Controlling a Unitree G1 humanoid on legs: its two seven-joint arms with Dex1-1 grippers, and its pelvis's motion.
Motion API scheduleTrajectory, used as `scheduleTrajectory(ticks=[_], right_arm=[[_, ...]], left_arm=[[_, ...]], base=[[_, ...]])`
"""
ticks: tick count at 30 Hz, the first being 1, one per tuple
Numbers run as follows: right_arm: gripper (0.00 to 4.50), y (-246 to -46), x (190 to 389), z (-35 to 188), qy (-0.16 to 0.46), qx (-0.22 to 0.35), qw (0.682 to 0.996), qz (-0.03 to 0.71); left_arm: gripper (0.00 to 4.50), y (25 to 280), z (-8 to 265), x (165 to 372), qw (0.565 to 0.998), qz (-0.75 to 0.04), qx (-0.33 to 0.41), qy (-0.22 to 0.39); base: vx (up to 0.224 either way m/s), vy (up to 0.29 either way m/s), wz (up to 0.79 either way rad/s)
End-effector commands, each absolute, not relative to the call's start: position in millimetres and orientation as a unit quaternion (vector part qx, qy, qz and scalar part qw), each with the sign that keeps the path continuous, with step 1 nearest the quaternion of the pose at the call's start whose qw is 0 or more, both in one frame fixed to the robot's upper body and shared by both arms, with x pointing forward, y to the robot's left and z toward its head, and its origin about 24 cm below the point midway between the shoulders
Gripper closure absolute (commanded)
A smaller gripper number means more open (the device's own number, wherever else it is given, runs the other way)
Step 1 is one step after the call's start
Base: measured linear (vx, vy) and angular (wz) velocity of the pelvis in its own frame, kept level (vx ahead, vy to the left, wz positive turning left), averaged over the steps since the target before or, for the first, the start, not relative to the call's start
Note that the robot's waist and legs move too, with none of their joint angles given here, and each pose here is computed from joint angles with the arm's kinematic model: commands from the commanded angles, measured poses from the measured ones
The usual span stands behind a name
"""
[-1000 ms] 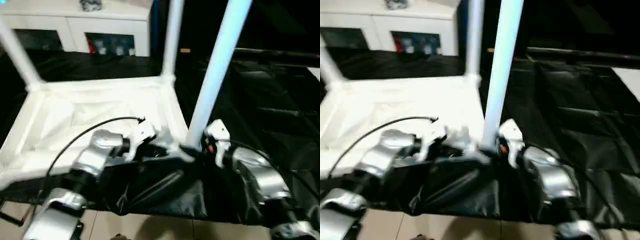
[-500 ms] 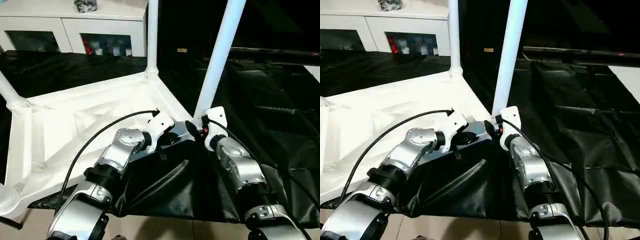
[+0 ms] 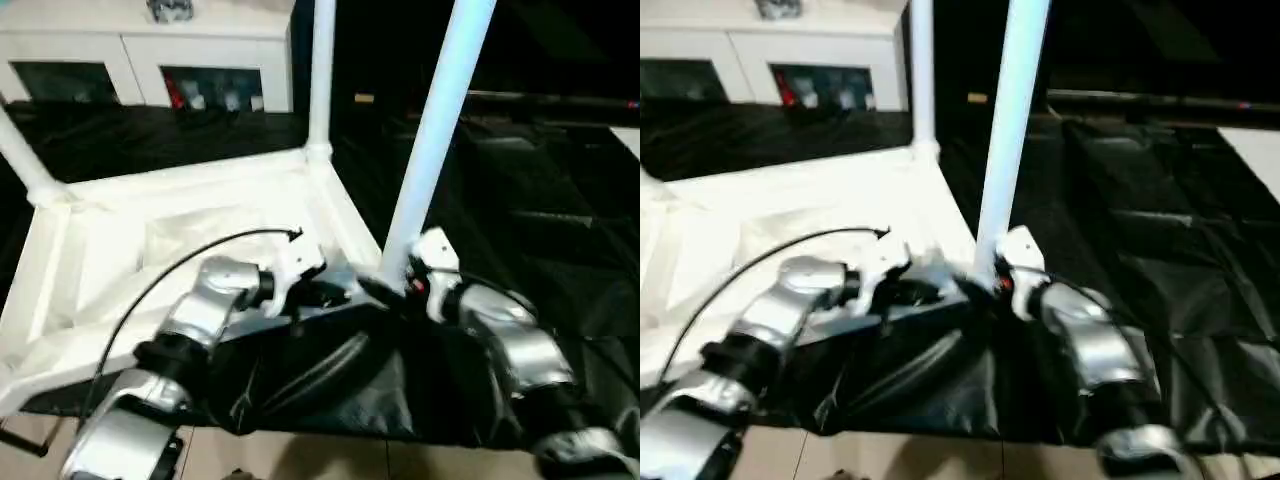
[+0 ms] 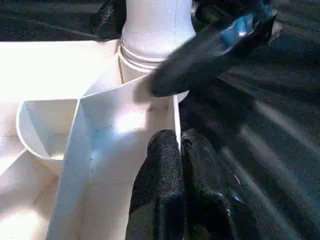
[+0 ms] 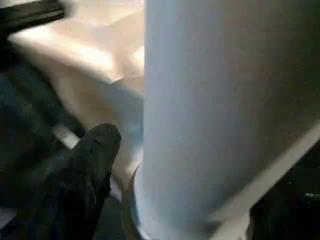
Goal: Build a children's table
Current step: Rotate leg to tighten
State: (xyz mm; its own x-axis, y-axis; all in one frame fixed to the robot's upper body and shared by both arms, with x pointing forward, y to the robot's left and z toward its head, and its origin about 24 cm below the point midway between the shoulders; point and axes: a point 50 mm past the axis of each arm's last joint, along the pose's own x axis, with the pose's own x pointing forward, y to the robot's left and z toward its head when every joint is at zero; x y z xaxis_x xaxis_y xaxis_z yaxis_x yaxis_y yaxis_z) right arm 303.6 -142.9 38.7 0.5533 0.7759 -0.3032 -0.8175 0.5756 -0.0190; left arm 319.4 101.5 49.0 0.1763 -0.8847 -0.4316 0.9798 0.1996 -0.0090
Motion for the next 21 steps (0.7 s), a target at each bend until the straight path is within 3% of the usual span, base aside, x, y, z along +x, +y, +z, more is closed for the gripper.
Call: scheduleTrajectory(ticks=[1,7,13,21], right_arm=[[0.72,-127.1,294.2,39.7,0.127,-0.074,0.841,0.521],[1.20,-133.4,284.4,39.8,0.143,-0.083,0.806,0.569],[1.77,-134.4,279.9,40.4,0.148,-0.085,0.790,0.589],[1.89,-130.7,276.0,37.3,0.150,-0.078,0.789,0.591]], left_arm=[[4.50,87.6,66.2,318.0,0.726,-0.661,0.143,0.122],[4.50,101.9,65.8,315.8,0.706,-0.676,0.156,0.141],[4.50,110.3,65.8,314.6,0.696,-0.684,0.159,0.151],[4.50,105.1,64.0,315.4,0.708,-0.674,0.156,0.145]], base=[[0.000,0.000,0.00],[0.000,0.000,0.00],[0.000,0.000,0.00],[0.000,0.000,0.00]])
